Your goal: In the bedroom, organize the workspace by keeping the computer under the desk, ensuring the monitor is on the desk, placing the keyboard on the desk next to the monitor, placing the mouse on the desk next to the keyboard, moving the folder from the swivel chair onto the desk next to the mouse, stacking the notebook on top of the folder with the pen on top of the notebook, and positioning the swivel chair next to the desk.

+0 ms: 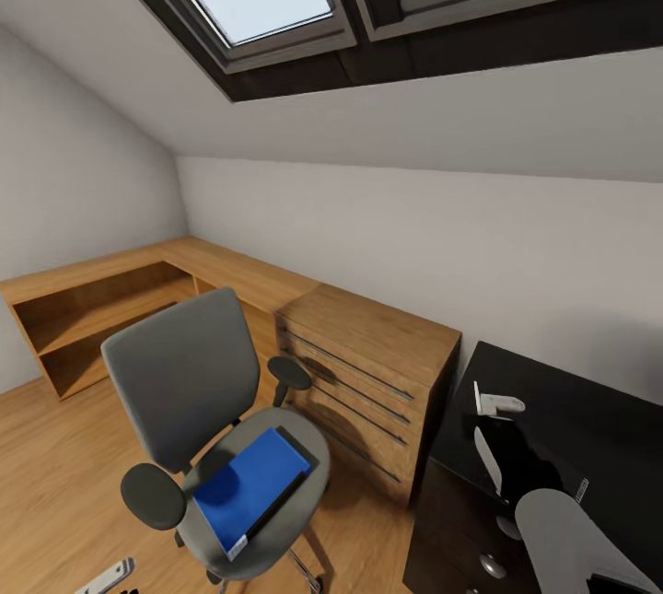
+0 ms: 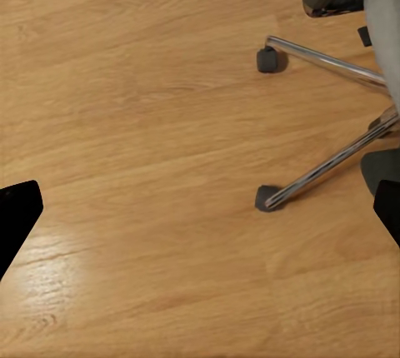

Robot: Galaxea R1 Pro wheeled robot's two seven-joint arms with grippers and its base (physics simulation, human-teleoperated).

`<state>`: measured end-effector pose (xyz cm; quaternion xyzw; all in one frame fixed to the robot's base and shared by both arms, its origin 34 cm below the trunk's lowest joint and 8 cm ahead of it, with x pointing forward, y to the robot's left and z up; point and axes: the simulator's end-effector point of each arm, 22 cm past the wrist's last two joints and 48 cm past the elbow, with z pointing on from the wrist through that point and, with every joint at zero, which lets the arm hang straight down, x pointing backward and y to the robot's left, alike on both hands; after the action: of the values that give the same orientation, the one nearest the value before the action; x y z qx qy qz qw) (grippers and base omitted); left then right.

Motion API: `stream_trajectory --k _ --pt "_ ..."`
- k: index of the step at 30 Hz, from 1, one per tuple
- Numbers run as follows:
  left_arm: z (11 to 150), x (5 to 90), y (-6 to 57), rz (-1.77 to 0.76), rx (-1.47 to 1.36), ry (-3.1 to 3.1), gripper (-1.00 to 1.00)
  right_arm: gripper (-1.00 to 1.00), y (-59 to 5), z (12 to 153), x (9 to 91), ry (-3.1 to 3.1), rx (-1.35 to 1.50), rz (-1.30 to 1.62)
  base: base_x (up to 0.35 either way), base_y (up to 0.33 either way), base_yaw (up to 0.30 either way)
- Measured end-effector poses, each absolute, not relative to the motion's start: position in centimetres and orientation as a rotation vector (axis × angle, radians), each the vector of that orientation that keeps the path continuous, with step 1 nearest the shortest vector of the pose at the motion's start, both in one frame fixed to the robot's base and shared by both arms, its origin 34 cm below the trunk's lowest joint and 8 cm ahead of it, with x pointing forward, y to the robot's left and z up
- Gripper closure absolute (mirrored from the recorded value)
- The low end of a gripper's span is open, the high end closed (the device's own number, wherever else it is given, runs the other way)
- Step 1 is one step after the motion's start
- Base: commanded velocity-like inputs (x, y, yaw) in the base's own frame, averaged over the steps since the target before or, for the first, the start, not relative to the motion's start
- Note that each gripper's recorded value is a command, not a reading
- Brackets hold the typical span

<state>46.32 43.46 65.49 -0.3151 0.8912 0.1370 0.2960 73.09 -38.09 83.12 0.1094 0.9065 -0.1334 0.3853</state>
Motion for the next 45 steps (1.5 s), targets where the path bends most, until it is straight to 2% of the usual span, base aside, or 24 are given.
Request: stream_trajectory --k 42,43,45 --pt "61.3 46.4 43.7 0.365 -0.855 2.367 -1.00 1.00 -38.2 78.9 73.3 2.311 0.278 -0.341 0.000 0.000 0.000" --pt "61.3 46.4 43.7 0.365 -0.855 2.367 -1.00 -1.00 -38.2 78.8 73.3 2.311 0.278 -0.341 0.000 0.000 0.000" --pt "61.3 46.4 43.7 0.365 -0.855 2.367 -1.00 -1.00 -38.1 78.9 73.3 2.311 0.279 -0.336 0.000 0.000 0.000"
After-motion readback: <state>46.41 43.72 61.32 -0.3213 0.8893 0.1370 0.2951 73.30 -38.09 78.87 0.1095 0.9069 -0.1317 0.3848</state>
